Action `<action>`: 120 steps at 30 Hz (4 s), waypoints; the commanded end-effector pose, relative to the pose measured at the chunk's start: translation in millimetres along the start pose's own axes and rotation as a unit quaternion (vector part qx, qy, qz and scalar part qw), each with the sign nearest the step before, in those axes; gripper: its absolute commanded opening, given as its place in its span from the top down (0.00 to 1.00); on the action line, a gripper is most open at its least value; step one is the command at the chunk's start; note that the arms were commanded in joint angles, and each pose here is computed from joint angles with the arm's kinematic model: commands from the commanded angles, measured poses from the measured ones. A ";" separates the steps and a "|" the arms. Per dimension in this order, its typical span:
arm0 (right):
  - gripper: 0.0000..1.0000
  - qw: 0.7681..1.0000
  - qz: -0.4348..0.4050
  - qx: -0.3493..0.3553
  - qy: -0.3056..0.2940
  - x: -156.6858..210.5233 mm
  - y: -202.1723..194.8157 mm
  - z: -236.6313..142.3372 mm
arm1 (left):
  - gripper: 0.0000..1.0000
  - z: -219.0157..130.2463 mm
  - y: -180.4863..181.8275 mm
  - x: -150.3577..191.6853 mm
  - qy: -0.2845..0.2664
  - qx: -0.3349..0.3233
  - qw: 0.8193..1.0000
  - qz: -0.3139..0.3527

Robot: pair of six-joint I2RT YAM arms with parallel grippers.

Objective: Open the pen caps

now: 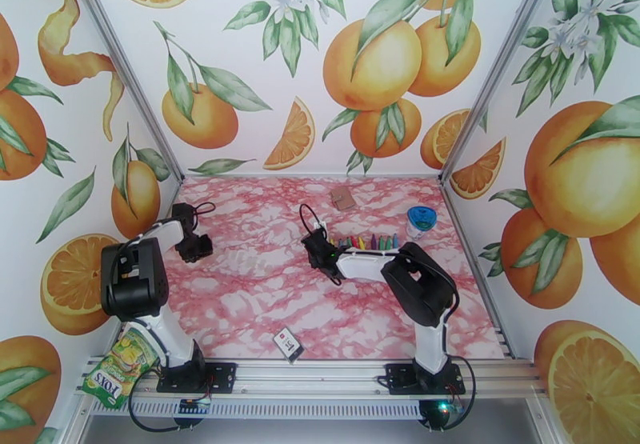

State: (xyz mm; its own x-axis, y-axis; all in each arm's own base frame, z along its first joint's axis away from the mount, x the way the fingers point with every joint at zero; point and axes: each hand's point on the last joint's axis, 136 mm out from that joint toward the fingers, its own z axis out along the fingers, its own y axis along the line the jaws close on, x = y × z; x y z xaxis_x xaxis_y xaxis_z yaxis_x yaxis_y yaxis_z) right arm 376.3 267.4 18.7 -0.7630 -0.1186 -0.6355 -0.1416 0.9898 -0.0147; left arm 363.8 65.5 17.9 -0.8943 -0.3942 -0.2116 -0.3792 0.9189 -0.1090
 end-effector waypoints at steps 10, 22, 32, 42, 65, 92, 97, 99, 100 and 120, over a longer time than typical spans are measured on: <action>0.70 1.000 0.004 0.010 0.003 -1.2 -4.9 0.4 | 0.77 -2.9 -1.8 -5.5 -0.005 0.005 1.000 0.001; 0.68 1.000 -0.002 -0.008 -0.014 -10.2 -1.7 -9.4 | 0.74 -16.2 -3.5 -10.1 -0.022 0.007 1.000 -0.004; 0.59 0.997 -0.016 -0.048 -0.056 -33.0 6.4 -36.0 | 0.68 -58.3 -12.8 -29.5 -0.098 0.031 0.995 -0.002; 0.42 0.984 -0.040 -0.037 -0.167 -79.1 -17.0 -100.7 | 0.45 -131.5 -60.9 -46.5 -0.253 0.127 0.956 0.079; 0.00 0.955 0.006 0.138 -0.264 -85.3 -202.5 -169.5 | 0.08 -140.1 -113.3 -44.1 -0.481 0.100 0.841 0.229; 0.00 0.921 0.075 0.132 -0.358 -42.0 -262.2 -103.7 | 0.03 -70.8 -108.5 -35.2 -0.497 0.080 0.824 0.260; 0.00 0.929 0.080 0.133 -0.337 -43.1 -264.9 -90.4 | 0.00 -67.7 -104.8 -35.5 -0.495 0.082 0.827 0.253; 0.00 0.934 0.086 0.131 -0.321 -48.1 -268.0 -84.2 | 0.00 -67.4 -102.1 -36.6 -0.493 0.094 0.829 0.247; 0.00 0.940 0.088 0.118 -0.308 -46.3 -268.6 -80.4 | 0.00 -67.6 -102.9 -36.7 -0.493 0.099 0.828 0.246; 0.00 0.938 0.087 0.111 -0.316 -48.6 -268.5 -81.0 | 0.00 -67.7 -102.3 -36.3 -0.494 0.097 0.828 0.246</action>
State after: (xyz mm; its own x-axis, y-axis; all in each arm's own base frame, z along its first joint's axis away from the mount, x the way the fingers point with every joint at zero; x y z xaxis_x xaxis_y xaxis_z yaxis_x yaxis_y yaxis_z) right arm 396.3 -1.5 109.8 -0.2430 0.0328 -0.9695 0.1527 0.9883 -0.0049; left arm 418.6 -10.5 98.5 -0.2881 0.1295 -0.9488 0.0957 0.9898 0.1060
